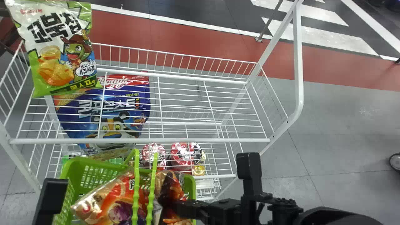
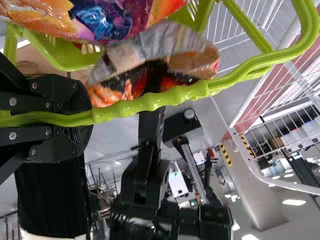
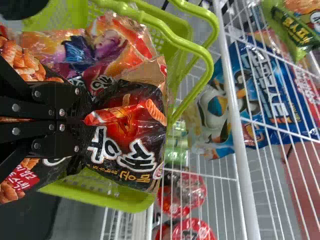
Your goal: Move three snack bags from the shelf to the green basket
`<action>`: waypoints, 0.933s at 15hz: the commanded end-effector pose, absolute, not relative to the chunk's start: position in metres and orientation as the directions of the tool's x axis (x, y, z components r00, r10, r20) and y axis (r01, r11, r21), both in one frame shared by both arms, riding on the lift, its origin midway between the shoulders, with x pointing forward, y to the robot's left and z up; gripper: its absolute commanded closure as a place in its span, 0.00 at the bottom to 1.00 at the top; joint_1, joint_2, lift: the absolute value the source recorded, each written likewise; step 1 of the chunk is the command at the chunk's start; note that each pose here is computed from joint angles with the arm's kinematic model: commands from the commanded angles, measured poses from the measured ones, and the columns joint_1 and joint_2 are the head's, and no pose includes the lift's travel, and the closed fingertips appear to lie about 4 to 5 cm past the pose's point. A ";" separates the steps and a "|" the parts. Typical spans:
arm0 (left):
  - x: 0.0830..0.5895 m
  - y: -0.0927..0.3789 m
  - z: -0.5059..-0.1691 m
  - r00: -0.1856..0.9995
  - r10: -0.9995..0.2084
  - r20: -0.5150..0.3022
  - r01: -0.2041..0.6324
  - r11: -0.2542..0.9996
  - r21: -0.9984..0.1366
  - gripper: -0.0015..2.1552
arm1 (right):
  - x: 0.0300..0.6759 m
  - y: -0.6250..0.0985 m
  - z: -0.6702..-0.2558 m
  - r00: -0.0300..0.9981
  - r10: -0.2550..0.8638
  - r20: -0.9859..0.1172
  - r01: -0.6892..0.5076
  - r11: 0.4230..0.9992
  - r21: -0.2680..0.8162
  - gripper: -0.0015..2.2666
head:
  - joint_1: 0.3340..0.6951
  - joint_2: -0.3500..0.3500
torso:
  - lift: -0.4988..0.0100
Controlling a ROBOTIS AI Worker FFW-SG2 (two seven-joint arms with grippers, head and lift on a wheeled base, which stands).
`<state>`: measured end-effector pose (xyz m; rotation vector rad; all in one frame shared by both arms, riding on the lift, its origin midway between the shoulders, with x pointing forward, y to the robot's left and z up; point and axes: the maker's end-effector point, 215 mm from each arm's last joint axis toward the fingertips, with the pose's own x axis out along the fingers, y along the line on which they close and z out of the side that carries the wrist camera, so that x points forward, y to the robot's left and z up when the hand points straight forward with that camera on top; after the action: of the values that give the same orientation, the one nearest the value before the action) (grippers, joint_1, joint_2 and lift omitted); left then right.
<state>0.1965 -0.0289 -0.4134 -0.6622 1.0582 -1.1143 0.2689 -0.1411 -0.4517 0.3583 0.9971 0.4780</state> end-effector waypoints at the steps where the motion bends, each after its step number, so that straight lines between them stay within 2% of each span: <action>1: 0.194 -0.031 -0.412 0.066 -0.939 -0.337 0.390 0.335 -0.858 0.95 | 0.267 -0.127 -0.453 0.433 0.584 -0.687 -0.218 0.807 0.549 0.99 | 1.00 0.00 | 0.88; 4: 0.192 -0.034 -0.409 0.058 -0.941 -0.332 0.395 0.327 -0.858 0.95 | 0.256 -0.113 -0.462 0.381 0.625 -0.681 -0.209 0.776 0.595 0.99 | 1.00 0.00 | 0.88; 6: 0.192 -0.034 -0.411 0.059 -0.939 -0.339 0.394 0.334 -0.857 0.95 | 0.225 -0.099 -0.462 0.269 0.704 -0.658 -0.182 0.708 0.682 0.99 | 1.00 0.00 | 0.88; 8: 0.192 -0.035 -0.411 0.057 -0.939 -0.339 0.394 0.333 -0.857 0.95 | 0.211 -0.088 -0.451 0.221 0.758 -0.613 -0.174 0.649 0.740 0.99 | 1.00 0.00 | 0.88; 12: 0.189 -0.035 -0.411 0.053 -0.940 -0.338 0.393 0.330 -0.858 0.95 | 0.247 -0.103 -0.459 0.339 0.731 -0.591 -0.158 0.664 0.731 0.99 | 1.00 0.00 | 0.88; 13: 0.189 -0.036 -0.411 0.050 -0.940 -0.336 0.394 0.328 -0.858 0.95 | 0.259 -0.111 -0.462 0.379 0.707 -0.597 -0.159 0.685 0.711 0.94 | 1.00 0.00 | 0.88; 14: 0.188 -0.037 -0.410 0.048 -0.941 -0.336 0.396 0.327 -0.858 0.95 | 0.269 -0.119 -0.465 0.412 0.677 -0.610 -0.160 0.713 0.683 0.77 | 1.00 0.00 | 0.88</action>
<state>0.1891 -0.0356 -0.4107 -0.6532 1.0649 -1.1333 0.2534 -0.1076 -0.4613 0.6131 1.0615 0.6095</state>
